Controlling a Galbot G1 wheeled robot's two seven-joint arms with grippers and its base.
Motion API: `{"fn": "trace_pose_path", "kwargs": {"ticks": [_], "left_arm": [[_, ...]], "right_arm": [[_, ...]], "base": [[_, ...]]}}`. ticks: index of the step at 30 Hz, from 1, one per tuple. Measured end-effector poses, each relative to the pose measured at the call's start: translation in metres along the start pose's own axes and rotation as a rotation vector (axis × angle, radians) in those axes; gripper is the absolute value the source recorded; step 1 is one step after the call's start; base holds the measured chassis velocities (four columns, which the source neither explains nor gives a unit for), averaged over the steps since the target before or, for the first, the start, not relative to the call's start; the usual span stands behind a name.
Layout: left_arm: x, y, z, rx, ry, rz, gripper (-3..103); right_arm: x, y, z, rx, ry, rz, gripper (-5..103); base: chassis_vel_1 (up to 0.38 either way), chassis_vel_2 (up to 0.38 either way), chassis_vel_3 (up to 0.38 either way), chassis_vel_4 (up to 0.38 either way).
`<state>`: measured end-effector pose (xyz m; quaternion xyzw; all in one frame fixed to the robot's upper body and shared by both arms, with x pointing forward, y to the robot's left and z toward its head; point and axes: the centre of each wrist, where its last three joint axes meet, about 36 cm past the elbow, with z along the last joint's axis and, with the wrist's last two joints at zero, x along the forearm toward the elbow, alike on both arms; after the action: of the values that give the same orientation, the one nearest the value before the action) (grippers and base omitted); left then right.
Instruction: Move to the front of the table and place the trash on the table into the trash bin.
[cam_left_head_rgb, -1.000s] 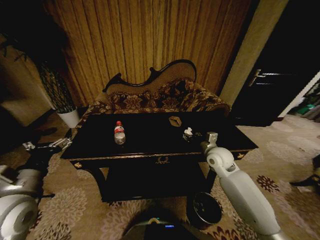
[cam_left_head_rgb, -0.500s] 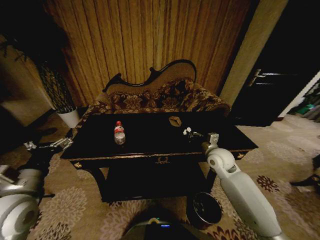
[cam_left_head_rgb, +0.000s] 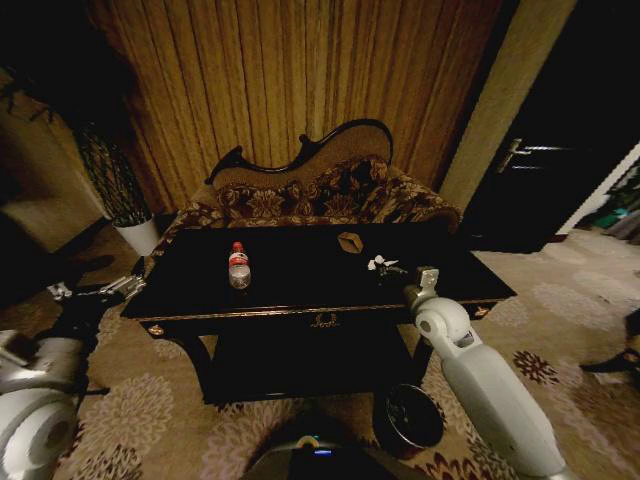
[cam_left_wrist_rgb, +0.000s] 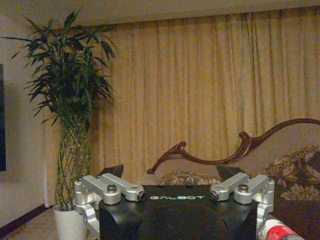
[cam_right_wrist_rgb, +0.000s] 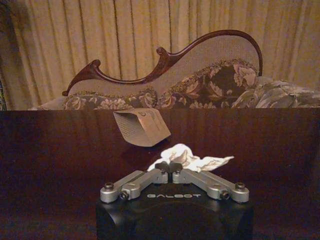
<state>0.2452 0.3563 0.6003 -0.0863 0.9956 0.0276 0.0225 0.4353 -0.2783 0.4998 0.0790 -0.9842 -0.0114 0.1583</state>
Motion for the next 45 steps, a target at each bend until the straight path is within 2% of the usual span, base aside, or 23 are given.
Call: {"fn": "trace_pose_path", "kwargs": {"ticks": [5, 7, 10, 14, 25, 29, 45], "left_arm": [[0.0, 0.0, 0.0, 0.0, 0.001, 0.001, 100], [0.0, 0.0, 0.0, -0.001, 0.001, 0.002, 100], [-0.001, -0.001, 0.0, 0.002, -0.001, 0.008, 100], [-0.002, -0.004, 0.001, 0.014, -0.018, 0.017, 100], [-0.005, -0.003, 0.004, 0.022, -0.046, 0.019, 100], [-0.006, -0.001, 0.006, 0.024, -0.048, 0.024, 100], [-0.006, 0.002, 0.004, 0.032, -0.056, 0.034, 100]], "right_arm": [[0.003, 0.0, 0.001, 0.009, -0.006, -0.011, 0], [0.004, 0.0, 0.002, 0.009, -0.04, -0.018, 0], [0.006, -0.002, 0.008, 0.009, -0.176, -0.03, 0], [0.01, -0.003, 0.014, -0.007, -0.247, -0.026, 0], [0.031, -0.016, 0.015, -0.003, -0.265, 0.022, 0], [0.042, -0.033, 0.014, 0.019, -0.261, 0.076, 0], [0.058, -0.022, 0.001, -0.015, -0.265, 0.087, 0]], "base": [[0.0, 0.0, 0.0, 0.0], [0.0, 0.0, 0.0, 0.0], [0.0, 0.0, 0.0, 0.0], [0.0, 0.0, 0.0, 0.0], [0.0, 0.0, 0.0, 0.0], [0.0, 0.0, 0.0, 0.0], [0.0, 0.0, 0.0, 0.0]]}}
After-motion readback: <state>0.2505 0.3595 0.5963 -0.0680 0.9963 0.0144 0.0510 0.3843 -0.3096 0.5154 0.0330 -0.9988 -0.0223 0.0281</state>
